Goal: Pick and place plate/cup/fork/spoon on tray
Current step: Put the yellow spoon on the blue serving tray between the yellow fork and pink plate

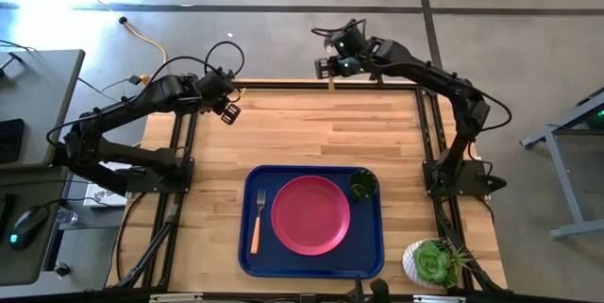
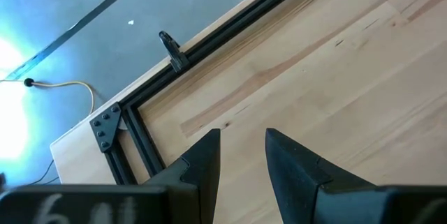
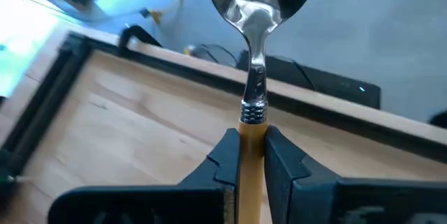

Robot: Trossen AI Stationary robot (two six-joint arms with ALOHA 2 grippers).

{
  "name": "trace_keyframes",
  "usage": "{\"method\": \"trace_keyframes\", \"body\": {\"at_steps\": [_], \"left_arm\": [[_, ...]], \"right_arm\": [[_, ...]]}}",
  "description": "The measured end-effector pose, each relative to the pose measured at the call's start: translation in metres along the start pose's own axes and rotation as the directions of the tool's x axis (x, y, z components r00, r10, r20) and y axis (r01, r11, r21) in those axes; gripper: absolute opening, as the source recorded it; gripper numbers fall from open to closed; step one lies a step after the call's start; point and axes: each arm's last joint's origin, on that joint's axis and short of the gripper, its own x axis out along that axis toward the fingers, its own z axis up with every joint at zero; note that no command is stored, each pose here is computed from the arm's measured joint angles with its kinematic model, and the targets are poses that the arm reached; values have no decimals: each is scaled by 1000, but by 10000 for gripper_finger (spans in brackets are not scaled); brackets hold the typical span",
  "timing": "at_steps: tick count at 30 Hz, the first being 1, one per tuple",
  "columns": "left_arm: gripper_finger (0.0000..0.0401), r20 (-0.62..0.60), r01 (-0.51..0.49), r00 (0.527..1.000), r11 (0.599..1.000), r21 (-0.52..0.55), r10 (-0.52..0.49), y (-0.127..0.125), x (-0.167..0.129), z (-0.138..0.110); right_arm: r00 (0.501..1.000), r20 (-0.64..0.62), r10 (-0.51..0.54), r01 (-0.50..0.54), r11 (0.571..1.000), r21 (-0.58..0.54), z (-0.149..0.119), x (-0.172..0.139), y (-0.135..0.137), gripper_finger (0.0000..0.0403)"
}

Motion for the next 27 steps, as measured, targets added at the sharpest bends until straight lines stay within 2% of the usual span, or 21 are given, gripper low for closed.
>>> {"method": "trace_keyframes", "body": {"at_steps": [4, 12, 17, 21, 27], "left_arm": [[106, 3, 1, 1000, 1000, -2, -1, 0, 0, 0], [106, 13, 56, 998, 998, -15, -56, -2, 0, 3], [106, 21, 86, 996, 996, -24, -86, -4, 0, 4], [106, 20, 88, 996, 996, -24, -88, -4, 0, 4], [106, 19, 88, 996, 996, -24, -87, -4, 0, 4]], "right_arm": [[1000, 4, 25, -25, 1000, 10, -3, 6, 7, 16], [985, -169, 32, -32, 999, 3, -36, 53, 29, 16], [961, -278, -2, 6, 1000, 12, -61, 86, 37, 16], [922, -387, -1, 14, 1000, 28, -82, 114, 41, 16], [888, -458, -34, 67, 996, 55, -102, 143, 39, 16]]}}
